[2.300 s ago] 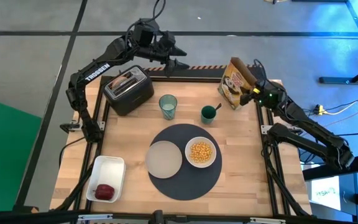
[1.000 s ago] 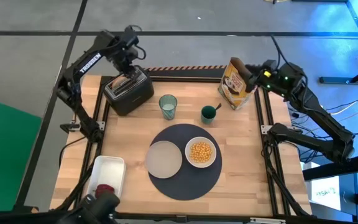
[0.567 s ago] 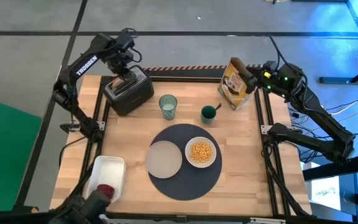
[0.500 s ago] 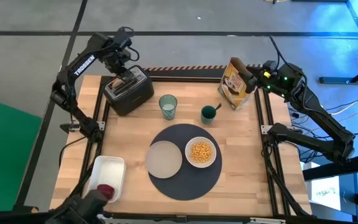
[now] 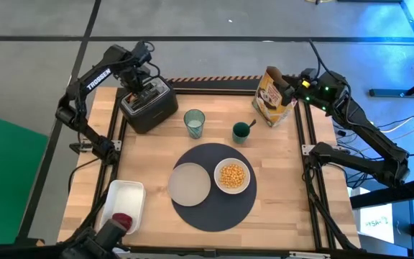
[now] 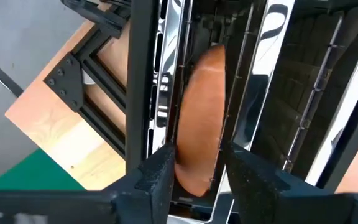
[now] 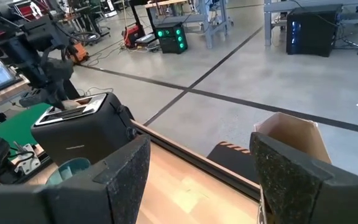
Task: Arrange a breakfast setting
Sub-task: Put the sliced bagel from the toaster on the gray plate
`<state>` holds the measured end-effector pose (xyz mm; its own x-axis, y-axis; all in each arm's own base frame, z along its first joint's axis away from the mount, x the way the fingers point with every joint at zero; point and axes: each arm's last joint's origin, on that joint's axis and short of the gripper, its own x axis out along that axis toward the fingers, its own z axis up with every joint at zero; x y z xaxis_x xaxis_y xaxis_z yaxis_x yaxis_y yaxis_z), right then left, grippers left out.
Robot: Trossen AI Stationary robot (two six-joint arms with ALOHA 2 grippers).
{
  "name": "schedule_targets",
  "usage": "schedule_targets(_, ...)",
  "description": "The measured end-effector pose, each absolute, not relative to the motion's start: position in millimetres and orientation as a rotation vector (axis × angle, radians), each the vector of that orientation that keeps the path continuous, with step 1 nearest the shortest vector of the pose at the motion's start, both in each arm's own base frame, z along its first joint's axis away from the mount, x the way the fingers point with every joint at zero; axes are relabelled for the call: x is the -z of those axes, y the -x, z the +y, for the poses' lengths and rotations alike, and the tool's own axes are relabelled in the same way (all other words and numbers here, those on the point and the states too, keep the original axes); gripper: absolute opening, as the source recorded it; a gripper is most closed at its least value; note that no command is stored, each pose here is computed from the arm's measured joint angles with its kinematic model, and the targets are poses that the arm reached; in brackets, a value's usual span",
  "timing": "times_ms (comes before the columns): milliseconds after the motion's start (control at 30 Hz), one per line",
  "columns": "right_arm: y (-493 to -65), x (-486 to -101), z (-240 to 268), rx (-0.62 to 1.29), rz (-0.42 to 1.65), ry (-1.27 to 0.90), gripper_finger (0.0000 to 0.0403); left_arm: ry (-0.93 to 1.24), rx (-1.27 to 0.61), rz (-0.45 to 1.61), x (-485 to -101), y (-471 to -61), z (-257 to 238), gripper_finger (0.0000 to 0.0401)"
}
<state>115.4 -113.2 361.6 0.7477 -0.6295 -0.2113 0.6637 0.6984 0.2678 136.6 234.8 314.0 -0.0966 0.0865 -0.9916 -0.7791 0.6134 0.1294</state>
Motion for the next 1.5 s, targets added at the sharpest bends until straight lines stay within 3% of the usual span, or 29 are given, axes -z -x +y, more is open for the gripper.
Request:
schedule_targets(333,-116,-362,-113,0.715,0.090,-0.361,0.0264,0.576,-0.860,1.463,-322,-138,239,0.0015)
schedule_targets(600,-116,-363,-113,0.714,0.088,-0.361,0.0264,0.528,-0.906,1.290,-375,-134,209,0.0023)
schedule_targets(700,-116,-363,-113,0.714,0.086,-0.366,0.0264,0.531,-0.784,1.142,-398,-131,183,0.0015)
schedule_targets(900,-116,-363,-113,0.691,0.079,-0.367,0.0264,0.592,-0.323,0.915,-411,-142,131,0.0012)
schedule_targets(1067,-119,-373,-112,0.590,-0.013,-0.365,0.0264,0.609,-0.166,0.965,-382,-172,96,0.0012)
schedule_targets(1267,-120,-384,-109,0.474,-0.106,-0.330,0.0264,0.640,-0.005,0.971,-313,-225,53,0.0012)
schedule_targets(1500,-121,-385,-109,0.455,-0.109,-0.336,0.0264,0.747,0.002,1.077,-235,-252,17,0.0012)
